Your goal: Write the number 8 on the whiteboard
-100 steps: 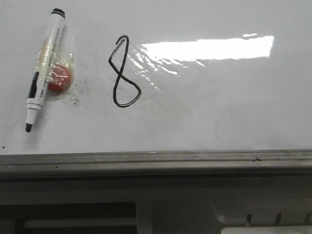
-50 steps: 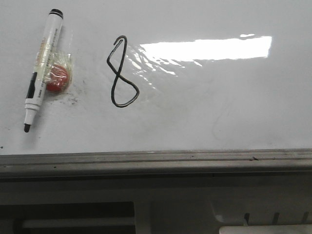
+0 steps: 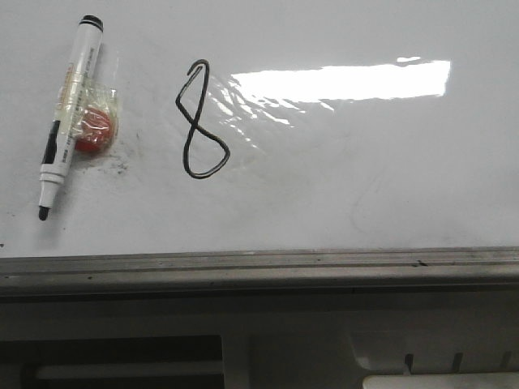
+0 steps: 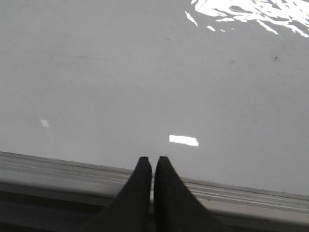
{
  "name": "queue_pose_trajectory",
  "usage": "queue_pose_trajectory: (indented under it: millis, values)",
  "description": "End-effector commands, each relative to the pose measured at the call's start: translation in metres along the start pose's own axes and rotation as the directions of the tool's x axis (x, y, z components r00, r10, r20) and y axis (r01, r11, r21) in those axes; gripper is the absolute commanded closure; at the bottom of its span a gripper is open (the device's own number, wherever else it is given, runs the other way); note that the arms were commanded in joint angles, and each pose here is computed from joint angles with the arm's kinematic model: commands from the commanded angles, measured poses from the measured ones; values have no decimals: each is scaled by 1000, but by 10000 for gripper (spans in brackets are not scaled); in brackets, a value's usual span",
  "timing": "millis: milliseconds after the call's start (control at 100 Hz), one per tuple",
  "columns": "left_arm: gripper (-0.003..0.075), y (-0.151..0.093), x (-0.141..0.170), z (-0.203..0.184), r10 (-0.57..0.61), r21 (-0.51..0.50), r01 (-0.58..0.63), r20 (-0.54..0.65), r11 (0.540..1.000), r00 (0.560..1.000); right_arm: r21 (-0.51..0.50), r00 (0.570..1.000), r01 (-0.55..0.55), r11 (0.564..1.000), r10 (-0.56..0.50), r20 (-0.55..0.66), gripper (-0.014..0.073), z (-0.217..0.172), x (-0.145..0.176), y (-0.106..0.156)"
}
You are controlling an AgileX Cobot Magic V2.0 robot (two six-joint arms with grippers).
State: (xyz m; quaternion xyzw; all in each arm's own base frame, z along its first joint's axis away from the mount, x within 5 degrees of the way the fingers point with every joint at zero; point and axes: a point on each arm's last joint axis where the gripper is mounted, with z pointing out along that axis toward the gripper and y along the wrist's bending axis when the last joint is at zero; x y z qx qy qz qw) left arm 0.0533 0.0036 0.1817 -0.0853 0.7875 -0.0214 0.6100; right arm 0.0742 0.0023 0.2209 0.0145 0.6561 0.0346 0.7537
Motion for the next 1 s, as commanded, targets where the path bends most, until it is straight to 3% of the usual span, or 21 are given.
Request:
queue_pose_trajectory:
  millis: [0, 130, 300, 990]
  values:
    - [741, 0, 6, 1, -21, 14, 20, 36, 1000, 999, 64, 999, 12, 998, -9, -47, 658, -4, 7, -5]
    - [741, 0, 6, 1, -21, 14, 20, 36, 1000, 999, 132, 979, 27, 991, 1, -202, 658, -18, 24, -10]
    - [741, 0, 6, 1, -21, 14, 20, 35, 1000, 999, 152, 939, 69, 986, -12, -344, 658, -27, 38, -12]
    - [741, 0, 6, 1, -21, 14, 20, 35, 1000, 999, 148, 943, 73, 986, -20, -332, 658, -27, 37, -12]
